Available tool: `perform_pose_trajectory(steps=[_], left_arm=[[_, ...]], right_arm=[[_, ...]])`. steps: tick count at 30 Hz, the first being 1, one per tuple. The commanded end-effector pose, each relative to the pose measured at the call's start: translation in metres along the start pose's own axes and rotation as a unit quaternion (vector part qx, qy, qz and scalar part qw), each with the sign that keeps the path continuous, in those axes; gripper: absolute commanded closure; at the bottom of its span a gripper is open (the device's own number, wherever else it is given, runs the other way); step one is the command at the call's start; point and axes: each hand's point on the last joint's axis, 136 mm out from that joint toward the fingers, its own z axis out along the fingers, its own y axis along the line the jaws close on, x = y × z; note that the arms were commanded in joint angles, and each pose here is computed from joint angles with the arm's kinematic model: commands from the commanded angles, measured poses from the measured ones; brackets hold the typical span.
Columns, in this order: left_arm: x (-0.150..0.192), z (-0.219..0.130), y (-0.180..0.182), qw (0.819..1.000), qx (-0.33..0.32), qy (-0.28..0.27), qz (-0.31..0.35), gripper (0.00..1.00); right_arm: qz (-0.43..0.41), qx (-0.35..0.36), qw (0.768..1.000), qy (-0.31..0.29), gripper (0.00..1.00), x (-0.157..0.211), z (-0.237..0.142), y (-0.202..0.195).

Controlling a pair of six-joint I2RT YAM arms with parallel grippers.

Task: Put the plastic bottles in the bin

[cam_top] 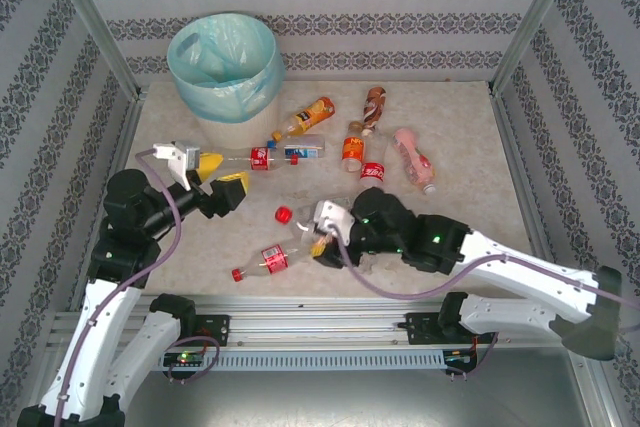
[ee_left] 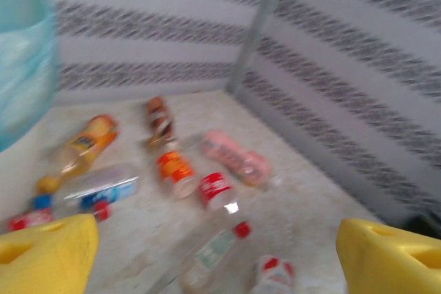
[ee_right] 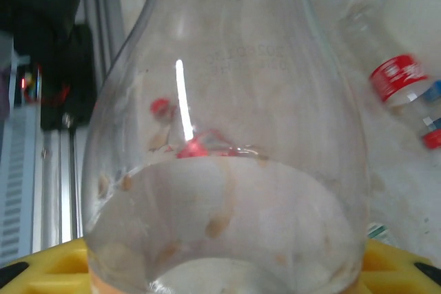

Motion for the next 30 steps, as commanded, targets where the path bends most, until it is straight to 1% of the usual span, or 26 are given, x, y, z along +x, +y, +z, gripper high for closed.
perform_pose_trajectory(steps=[1, 4, 6, 10, 14, 18, 24, 27, 30], left_arm=[[-0.037, -0.004, -0.060, 0.986, 0.163, -0.042, 0.013, 0.11], [-0.049, -0.003, -0.084, 0.971, 0.237, -0.042, -0.009, 0.12], [-0.052, 0.000, -0.093, 0.965, 0.258, -0.034, -0.016, 0.13], [-0.048, 0.007, -0.105, 0.963, 0.271, -0.008, -0.010, 0.14], [-0.037, 0.013, -0.117, 0.955, 0.295, 0.021, -0.011, 0.15], [-0.032, 0.015, -0.125, 0.951, 0.308, 0.028, -0.011, 0.19], [-0.029, 0.014, -0.125, 0.956, 0.292, 0.025, 0.001, 0.29], [-0.031, 0.010, -0.126, 0.957, 0.288, 0.018, 0.009, 0.38], [-0.033, 0.009, -0.125, 0.959, 0.284, 0.011, 0.012, 0.51]], right_arm=[[0.055, -0.008, 0.994, -0.095, 0.49, -0.050, -0.024, -0.009], [0.071, -0.003, 0.988, -0.134, 0.49, -0.071, -0.034, -0.018], [0.073, -0.009, 0.985, -0.158, 0.49, -0.085, -0.038, -0.019], [0.069, -0.035, 0.978, -0.194, 0.49, -0.111, -0.043, -0.013], [0.074, -0.047, 0.974, -0.207, 0.49, -0.123, -0.039, -0.013], [0.081, -0.067, 0.971, -0.212, 0.49, -0.131, -0.032, -0.011], [0.086, -0.103, 0.966, -0.220, 0.50, -0.136, -0.024, 0.000], [0.082, -0.118, 0.966, -0.214, 0.50, -0.135, -0.019, 0.007], [0.074, -0.128, 0.967, -0.209, 0.49, -0.133, -0.015, 0.016]])
